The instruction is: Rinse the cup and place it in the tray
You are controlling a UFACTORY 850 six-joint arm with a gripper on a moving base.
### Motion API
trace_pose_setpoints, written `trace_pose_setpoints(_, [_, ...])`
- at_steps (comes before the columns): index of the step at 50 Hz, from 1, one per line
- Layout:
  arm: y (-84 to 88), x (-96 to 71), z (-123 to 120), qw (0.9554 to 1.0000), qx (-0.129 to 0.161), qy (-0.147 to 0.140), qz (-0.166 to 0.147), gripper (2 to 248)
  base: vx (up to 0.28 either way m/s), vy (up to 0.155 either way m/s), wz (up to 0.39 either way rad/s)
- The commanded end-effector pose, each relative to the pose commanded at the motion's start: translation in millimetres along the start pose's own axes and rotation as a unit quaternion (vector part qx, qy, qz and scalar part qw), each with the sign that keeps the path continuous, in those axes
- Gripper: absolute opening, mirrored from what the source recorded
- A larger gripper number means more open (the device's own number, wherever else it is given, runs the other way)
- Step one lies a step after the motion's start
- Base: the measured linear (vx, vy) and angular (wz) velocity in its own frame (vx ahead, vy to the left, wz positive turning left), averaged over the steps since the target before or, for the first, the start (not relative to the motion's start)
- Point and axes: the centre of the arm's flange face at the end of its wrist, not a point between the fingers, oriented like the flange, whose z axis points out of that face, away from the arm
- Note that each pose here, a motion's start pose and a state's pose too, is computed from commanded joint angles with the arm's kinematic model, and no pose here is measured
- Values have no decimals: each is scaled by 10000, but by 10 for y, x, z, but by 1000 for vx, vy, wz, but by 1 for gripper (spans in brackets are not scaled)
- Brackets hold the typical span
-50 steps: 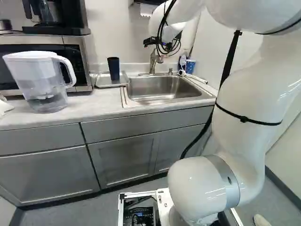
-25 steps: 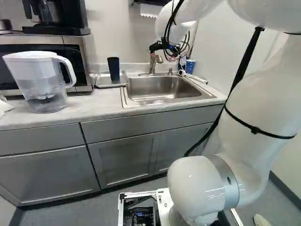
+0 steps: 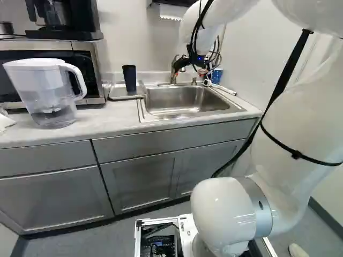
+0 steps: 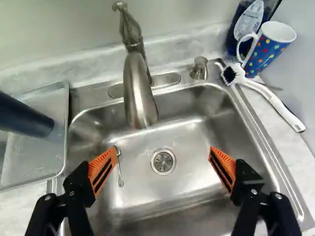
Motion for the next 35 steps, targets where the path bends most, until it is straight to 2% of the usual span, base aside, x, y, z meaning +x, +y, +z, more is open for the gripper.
trace_pose_setpoints(13, [36,-117,-8,9975,-191,-657,-157,247,0,0,0])
trace_pose_setpoints(18, [51,-141,-13,9962,-266,-793,-244,247,0,0,0])
trace_pose_setpoints(35, [51,-140,-12,9962,-265,-789,-244,247,0,0,0])
